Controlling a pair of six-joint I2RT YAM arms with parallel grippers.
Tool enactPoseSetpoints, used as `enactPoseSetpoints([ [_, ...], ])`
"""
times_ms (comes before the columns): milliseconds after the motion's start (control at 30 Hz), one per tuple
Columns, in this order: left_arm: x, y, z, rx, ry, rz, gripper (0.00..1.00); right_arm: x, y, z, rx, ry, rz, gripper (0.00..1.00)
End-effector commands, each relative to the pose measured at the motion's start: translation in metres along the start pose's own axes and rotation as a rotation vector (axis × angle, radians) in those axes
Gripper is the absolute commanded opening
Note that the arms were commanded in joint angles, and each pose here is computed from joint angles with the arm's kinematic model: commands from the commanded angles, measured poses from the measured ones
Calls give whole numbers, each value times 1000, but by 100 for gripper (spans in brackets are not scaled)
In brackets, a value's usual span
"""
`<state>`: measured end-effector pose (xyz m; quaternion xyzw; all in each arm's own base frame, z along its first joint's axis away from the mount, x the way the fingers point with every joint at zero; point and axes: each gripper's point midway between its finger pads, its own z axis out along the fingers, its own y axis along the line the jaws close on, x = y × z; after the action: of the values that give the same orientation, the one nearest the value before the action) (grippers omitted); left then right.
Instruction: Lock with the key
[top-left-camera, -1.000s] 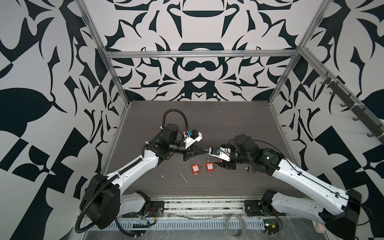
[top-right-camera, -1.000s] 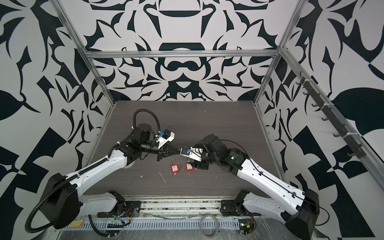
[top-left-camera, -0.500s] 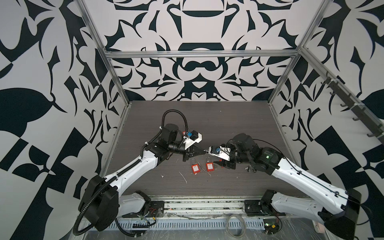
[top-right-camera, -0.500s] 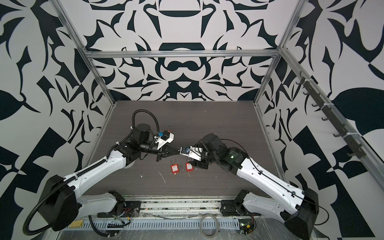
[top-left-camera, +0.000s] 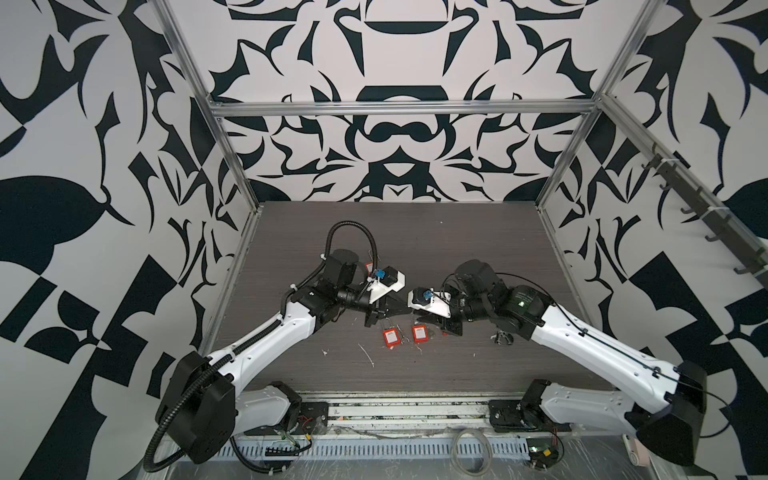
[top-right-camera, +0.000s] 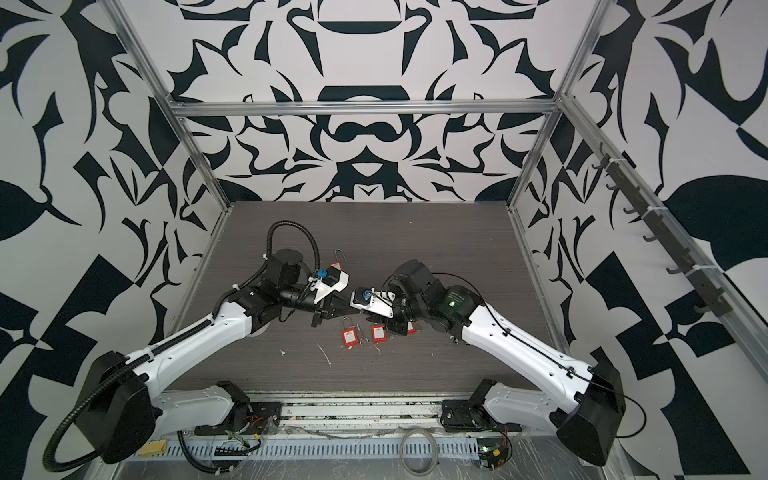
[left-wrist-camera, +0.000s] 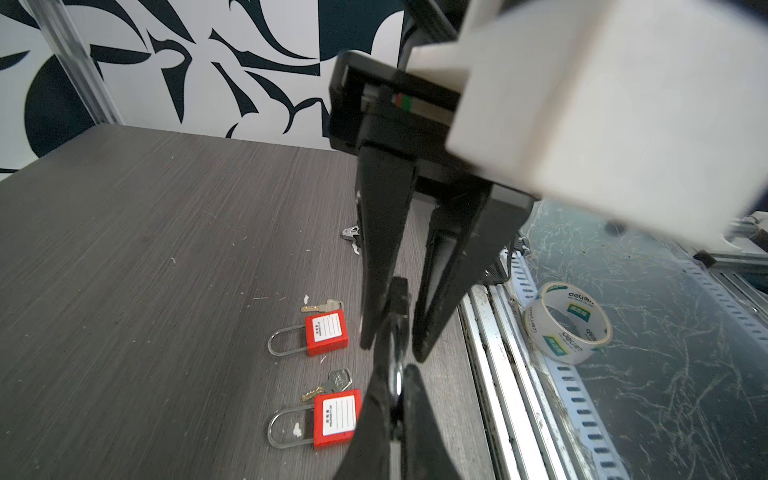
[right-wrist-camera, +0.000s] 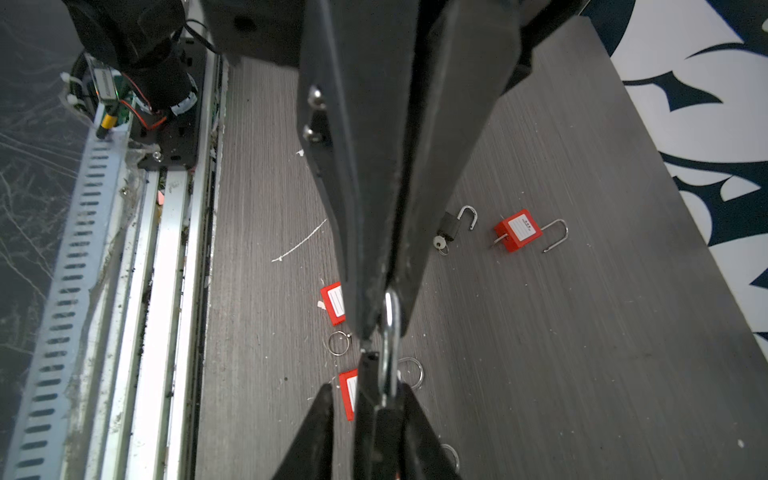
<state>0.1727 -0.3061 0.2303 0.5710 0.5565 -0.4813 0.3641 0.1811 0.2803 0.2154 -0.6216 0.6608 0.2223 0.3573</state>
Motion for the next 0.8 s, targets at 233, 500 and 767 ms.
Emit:
enactPoseSetpoints([
  [233, -13, -15, -3, 36, -16, 70, 0, -14, 6, -11, -32, -43, 2, 11],
  [500, -6, -26, 9, 43, 11, 145, 0, -32, 15, -18, -85, -123, 2, 0],
  [767, -4, -35, 17, 34, -5, 221, 0, -53, 16, -27, -120, -201, -2, 0],
])
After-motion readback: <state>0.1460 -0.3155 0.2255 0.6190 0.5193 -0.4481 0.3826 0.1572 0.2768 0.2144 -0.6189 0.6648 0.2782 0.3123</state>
